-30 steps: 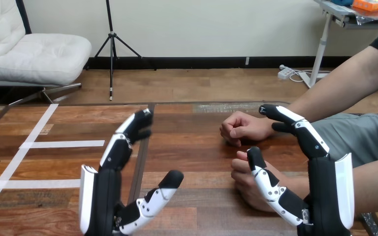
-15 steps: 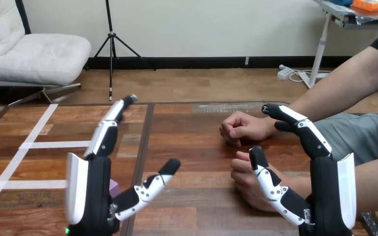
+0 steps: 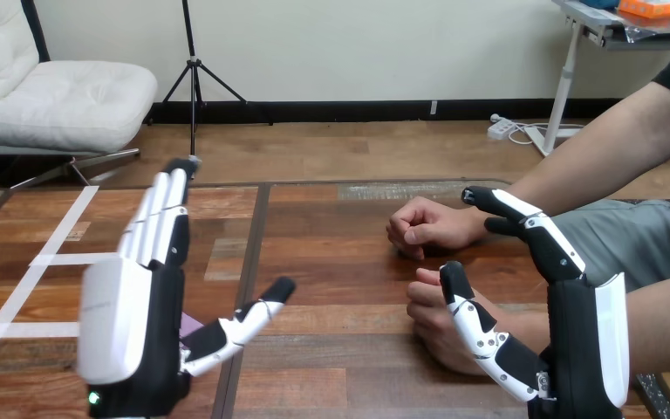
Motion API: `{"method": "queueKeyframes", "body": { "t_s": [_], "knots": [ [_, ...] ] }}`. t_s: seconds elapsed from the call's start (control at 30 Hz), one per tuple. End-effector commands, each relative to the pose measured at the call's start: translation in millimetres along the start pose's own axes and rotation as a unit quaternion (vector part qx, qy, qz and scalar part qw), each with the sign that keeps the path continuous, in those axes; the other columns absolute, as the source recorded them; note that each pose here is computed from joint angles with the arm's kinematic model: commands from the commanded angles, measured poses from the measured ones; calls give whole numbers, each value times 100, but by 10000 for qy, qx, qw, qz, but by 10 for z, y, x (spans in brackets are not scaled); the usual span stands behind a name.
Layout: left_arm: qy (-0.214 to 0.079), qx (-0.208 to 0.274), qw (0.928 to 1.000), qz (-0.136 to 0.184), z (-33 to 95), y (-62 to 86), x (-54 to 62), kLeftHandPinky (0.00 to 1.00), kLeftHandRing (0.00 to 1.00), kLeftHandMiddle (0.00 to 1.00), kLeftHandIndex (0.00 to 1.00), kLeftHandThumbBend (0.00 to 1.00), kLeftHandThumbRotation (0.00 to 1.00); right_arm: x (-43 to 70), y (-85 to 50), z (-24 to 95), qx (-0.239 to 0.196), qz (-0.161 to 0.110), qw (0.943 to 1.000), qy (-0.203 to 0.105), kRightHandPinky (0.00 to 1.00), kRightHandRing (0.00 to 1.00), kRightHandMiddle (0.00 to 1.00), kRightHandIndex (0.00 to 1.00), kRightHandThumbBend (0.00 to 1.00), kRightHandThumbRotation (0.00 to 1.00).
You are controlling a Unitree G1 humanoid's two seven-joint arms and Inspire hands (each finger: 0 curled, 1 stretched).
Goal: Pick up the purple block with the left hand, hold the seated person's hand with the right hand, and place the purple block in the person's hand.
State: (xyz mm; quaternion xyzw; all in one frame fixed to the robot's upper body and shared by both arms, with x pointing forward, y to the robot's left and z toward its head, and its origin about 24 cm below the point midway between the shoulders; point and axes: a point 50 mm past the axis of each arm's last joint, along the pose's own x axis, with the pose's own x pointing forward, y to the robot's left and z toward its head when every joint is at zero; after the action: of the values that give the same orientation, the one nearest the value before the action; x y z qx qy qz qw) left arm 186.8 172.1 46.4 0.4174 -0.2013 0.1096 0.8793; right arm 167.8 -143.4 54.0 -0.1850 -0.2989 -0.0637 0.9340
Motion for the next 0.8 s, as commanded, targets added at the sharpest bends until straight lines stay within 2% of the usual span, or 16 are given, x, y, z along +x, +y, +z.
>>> {"method": "queueKeyframes", "body": {
  "t_s": [0.0,0.2,0.3,0.77],
  "knots": [
    [69,531,9986,14,62,96,67,95,99,100,100,79,56,149,16,53,146,-156,9992,-327,71,77,77,73,37,26],
    [281,1025,9941,-234,12,103,98,98,100,100,100,78,58,146,12,54,121,-143,9993,-335,71,77,77,72,37,26],
    [429,1342,9892,-405,-25,102,117,99,100,100,100,78,60,143,10,56,106,-135,9993,-322,71,77,77,73,37,26],
    [825,1587,9790,-976,-117,73,164,96,96,98,97,82,61,136,-1,56,44,-122,9994,-322,70,76,77,73,37,27]
  ]
}}
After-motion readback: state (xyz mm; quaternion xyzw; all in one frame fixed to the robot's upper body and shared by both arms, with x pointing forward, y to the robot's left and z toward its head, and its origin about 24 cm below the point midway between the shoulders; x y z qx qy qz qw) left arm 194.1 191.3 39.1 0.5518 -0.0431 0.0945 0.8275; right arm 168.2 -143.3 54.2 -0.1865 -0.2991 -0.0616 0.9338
